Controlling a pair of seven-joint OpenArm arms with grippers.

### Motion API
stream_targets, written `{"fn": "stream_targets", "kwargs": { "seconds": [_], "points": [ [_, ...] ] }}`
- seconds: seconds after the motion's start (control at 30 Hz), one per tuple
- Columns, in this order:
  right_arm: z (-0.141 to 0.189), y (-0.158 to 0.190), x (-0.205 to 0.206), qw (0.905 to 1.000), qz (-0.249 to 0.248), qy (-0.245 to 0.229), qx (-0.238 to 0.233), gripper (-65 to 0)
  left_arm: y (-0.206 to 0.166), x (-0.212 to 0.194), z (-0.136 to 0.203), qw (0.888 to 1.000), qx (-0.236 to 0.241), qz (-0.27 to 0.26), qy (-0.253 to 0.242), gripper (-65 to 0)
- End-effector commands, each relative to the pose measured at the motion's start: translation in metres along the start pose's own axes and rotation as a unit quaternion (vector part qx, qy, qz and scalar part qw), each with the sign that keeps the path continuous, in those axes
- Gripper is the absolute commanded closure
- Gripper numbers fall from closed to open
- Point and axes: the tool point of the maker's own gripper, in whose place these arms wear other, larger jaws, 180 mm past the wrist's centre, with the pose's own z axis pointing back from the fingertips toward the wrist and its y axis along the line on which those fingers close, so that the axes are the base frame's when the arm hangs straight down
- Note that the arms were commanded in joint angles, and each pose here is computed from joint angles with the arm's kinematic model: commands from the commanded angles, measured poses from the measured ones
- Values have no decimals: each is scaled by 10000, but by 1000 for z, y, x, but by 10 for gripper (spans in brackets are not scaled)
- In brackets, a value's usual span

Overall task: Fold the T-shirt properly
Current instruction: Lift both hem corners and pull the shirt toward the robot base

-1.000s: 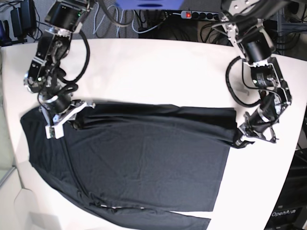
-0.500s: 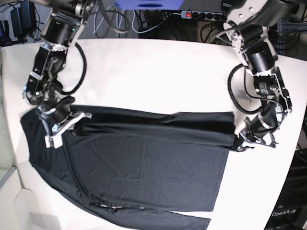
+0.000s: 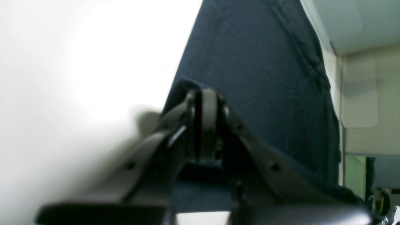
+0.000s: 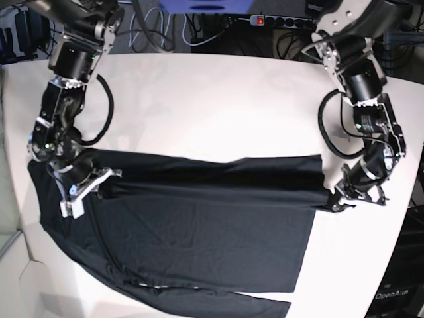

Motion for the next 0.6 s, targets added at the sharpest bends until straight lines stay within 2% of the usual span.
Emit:
{"fn": "stream_targets", "kwargs": {
  "seconds": [0.0, 0.27, 0.57],
  "points": [
    [1, 5, 28, 9992, 133, -359, 84, -15, -15, 27, 1, 9992, -193, -90, -335, 0],
    [-6, 22, 29, 9981, 504, -237, 281, -15, -9, 23, 0, 9993, 4, -283, -234, 0],
    [-11, 15, 39, 9980, 527, -224, 254, -15, -9, 27, 1, 9989, 25, -377, -260, 0]
  ]
}}
